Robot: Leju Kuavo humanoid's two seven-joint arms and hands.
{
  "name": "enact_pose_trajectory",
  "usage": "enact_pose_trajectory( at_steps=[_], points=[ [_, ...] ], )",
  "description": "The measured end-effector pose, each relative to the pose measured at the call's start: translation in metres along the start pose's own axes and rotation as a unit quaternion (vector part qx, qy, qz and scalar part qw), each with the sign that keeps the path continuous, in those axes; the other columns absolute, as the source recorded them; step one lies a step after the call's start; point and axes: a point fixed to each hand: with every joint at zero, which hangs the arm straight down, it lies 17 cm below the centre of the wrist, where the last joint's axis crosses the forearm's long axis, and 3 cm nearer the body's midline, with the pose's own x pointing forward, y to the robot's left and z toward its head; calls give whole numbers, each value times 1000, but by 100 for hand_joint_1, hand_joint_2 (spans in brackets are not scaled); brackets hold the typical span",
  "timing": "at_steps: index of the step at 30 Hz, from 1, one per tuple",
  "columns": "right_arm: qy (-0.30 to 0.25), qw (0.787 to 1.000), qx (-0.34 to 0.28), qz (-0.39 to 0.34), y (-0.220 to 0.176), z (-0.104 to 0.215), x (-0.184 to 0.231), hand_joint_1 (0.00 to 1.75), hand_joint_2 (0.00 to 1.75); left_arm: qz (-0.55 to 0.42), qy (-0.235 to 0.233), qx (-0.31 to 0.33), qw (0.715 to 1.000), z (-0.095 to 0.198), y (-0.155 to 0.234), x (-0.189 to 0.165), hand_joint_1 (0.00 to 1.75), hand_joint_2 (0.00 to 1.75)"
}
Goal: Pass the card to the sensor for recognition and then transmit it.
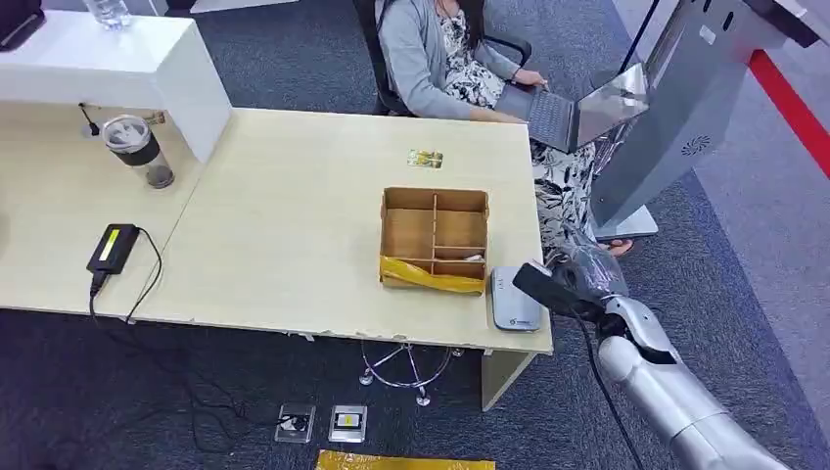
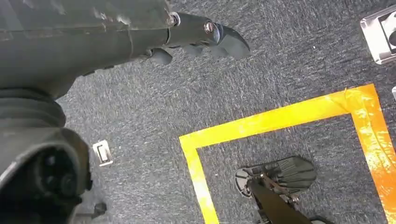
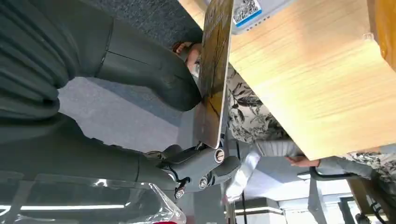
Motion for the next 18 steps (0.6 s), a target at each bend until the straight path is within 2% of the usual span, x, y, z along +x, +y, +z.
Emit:
enact_pose_trajectory(
  at_steps=[18],
  points=[
    [-18, 1000, 14, -18, 15, 3, 19, 175, 175, 1, 2, -2, 1000, 0, -3, 1, 0, 0]
  ],
)
